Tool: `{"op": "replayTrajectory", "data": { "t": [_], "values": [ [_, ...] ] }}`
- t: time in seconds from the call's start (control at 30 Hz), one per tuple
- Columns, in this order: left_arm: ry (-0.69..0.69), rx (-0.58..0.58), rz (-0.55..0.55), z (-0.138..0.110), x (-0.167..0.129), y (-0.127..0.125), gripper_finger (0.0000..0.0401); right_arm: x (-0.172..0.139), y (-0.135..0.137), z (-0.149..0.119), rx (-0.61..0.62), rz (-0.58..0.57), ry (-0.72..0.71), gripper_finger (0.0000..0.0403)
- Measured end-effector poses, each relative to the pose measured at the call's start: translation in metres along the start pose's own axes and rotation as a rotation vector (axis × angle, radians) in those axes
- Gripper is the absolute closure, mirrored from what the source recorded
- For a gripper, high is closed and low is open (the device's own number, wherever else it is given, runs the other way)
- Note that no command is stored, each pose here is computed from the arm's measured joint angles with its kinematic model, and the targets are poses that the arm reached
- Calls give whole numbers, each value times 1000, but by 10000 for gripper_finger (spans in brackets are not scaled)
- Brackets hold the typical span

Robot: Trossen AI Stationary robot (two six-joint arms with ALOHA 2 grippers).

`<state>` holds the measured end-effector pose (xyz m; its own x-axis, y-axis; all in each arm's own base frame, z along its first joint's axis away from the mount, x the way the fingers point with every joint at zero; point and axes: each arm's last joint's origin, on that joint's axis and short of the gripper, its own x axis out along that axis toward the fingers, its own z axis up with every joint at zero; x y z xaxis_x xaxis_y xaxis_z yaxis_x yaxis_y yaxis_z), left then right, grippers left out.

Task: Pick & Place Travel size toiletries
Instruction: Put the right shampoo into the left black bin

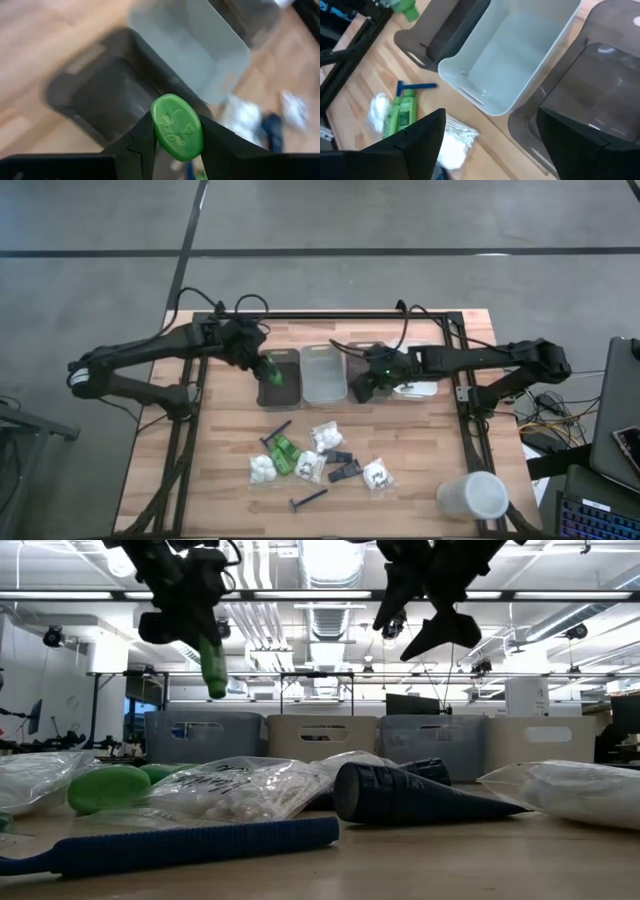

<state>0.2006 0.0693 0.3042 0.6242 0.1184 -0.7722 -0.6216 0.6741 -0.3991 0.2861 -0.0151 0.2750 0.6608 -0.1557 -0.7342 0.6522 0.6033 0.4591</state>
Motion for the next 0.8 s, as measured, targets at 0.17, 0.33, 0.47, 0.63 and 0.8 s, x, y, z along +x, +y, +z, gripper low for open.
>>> {"op": "replayTrajectory", "data": {
  "t": [0.17, 0.33, 0.47, 0.63, 0.8],
  "values": [
    [53, 41, 22, 3, 15, 2, 277, 5, 2, -1, 12, 3, 4, 107],
    [122, 48, 43, 6, 33, 7, 277, 3, 2, -1, 27, 10, 0, 113],
    [229, 61, -52, 5, 48, 6, 277, 0, 2, 0, 31, 18, -6, 117],
    [285, 84, -12, 7, 69, 13, 277, 0, 4, -2, 34, 21, -3, 111],
    [325, 103, 28, 11, 95, 21, 274, 0, 4, -2, 42, 22, -1, 96]
  ]
}}
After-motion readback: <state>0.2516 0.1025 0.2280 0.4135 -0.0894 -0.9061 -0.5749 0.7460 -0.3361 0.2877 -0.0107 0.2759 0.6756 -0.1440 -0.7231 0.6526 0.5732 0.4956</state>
